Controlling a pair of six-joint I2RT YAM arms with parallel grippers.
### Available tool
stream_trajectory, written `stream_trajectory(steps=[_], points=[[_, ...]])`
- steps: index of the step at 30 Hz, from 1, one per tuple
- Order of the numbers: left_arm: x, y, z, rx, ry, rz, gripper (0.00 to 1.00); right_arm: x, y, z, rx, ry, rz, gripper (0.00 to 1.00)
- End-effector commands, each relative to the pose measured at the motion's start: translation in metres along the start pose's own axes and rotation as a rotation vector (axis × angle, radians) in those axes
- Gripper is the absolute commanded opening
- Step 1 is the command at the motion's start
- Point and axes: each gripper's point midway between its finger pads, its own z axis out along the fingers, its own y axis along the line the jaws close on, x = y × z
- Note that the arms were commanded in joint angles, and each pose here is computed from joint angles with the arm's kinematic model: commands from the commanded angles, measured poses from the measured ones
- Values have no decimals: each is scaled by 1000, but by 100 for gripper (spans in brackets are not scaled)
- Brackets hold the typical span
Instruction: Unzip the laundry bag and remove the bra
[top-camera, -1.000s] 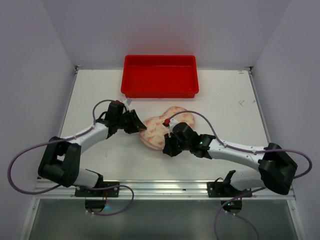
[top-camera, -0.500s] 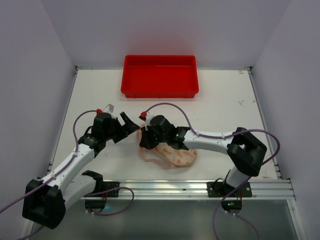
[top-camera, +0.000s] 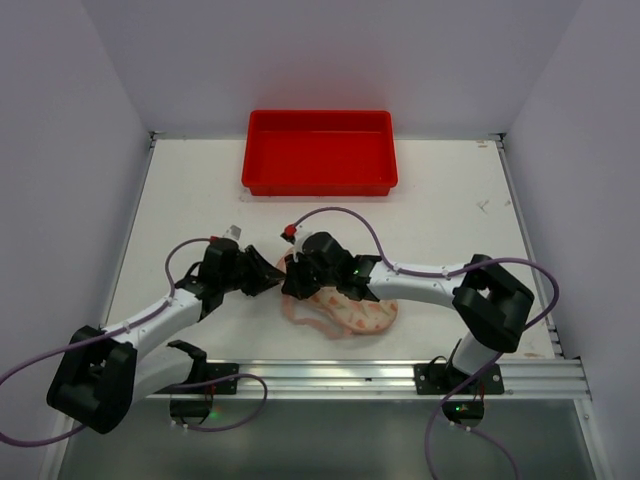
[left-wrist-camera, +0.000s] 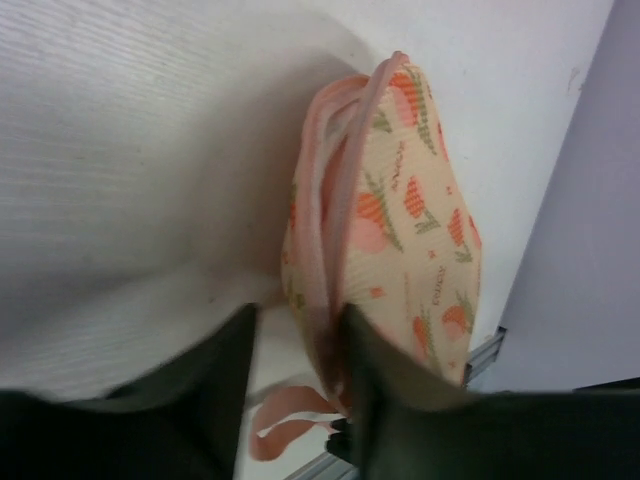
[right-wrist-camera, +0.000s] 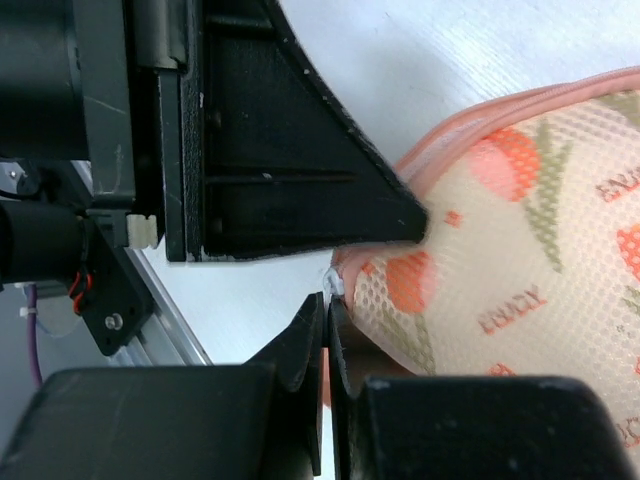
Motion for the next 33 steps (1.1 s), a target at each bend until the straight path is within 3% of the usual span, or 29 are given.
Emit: stream_trajectory(steps=[1,3,4,5,14,19,24,26,27,29,30,33], points=[[-13,-31,5,101,-45,9,29,-12,9,-3,-37,-59,-18,0],[-15,-32,6,104,-52,2,14,-10,9,-8,-34,-59,-15,0],[-15,-30,7,99,-54,3,2,-5,4,-10,-20,-53,-13,0],[-17,-30,8,95,-60,3,0,-7,2,-16,-3,-65,-15,0],[-47,-13,15,13,-113,45,0,45,-52,-76,198,24,34,0],[-81,-19,28,-15,-126,154,0,69,-78,-113,290,47,86,0],[-106,-39,41,21,-89,269,0,67,-65,-112,232,59,88,0],[-105,-53,40,70,-60,281,16,52,-47,-99,147,42,91,0],[-105,-56,37,80,-59,278,31,46,-41,-94,124,37,91,0],[-98,-45,30,23,-39,234,50,24,-28,-78,78,1,92,0],[-101,-43,21,-5,-74,225,72,17,-23,-72,59,-7,89,0],[-96,-24,-4,-97,-136,159,98,-4,-5,-48,-6,-18,85,0]])
